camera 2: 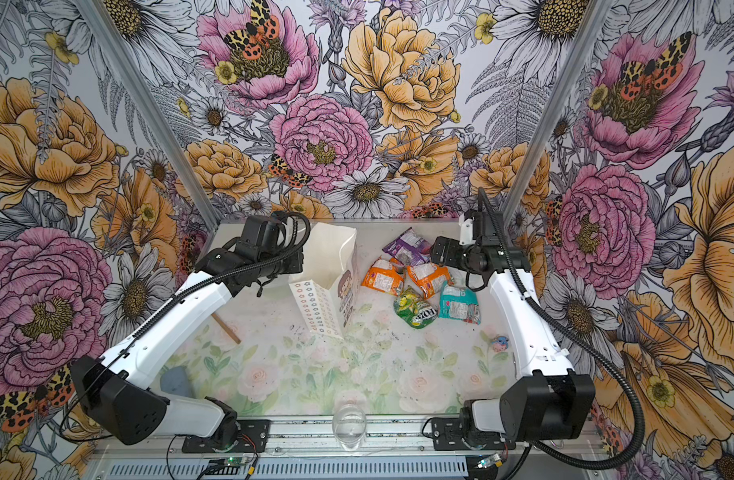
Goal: Place the snacks into the paper bag
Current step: 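Close the left gripper on the bag's rim while the right gripper lowers toward the snacks, then lower the right gripper and grasp the green-yellow Fox's mango tea packet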
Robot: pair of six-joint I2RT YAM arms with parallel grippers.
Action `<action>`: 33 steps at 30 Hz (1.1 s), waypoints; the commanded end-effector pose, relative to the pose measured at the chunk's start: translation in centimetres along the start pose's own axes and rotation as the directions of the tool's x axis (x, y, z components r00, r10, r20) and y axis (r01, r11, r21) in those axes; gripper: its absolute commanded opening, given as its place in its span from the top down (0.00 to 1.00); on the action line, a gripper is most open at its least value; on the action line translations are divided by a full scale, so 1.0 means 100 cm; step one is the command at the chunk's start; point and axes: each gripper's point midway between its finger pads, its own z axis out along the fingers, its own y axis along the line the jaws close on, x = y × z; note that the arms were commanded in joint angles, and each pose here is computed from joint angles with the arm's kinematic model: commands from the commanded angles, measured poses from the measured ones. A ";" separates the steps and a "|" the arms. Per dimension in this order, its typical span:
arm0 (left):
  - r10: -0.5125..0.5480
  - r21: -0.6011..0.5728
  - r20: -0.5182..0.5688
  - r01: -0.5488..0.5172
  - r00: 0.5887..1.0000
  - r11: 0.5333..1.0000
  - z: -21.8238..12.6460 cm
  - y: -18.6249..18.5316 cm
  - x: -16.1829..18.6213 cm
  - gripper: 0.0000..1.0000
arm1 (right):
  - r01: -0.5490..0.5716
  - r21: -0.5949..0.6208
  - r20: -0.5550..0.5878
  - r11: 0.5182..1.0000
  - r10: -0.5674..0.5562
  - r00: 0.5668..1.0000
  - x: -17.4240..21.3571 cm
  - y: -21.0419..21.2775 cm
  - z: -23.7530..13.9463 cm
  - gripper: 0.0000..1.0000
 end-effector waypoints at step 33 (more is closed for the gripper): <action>-0.242 0.099 0.120 0.231 0.963 0.968 -0.001 0.000 -0.012 1.00 | 0.197 0.108 -0.573 0.975 -0.100 0.814 0.142 -0.022 0.121 0.00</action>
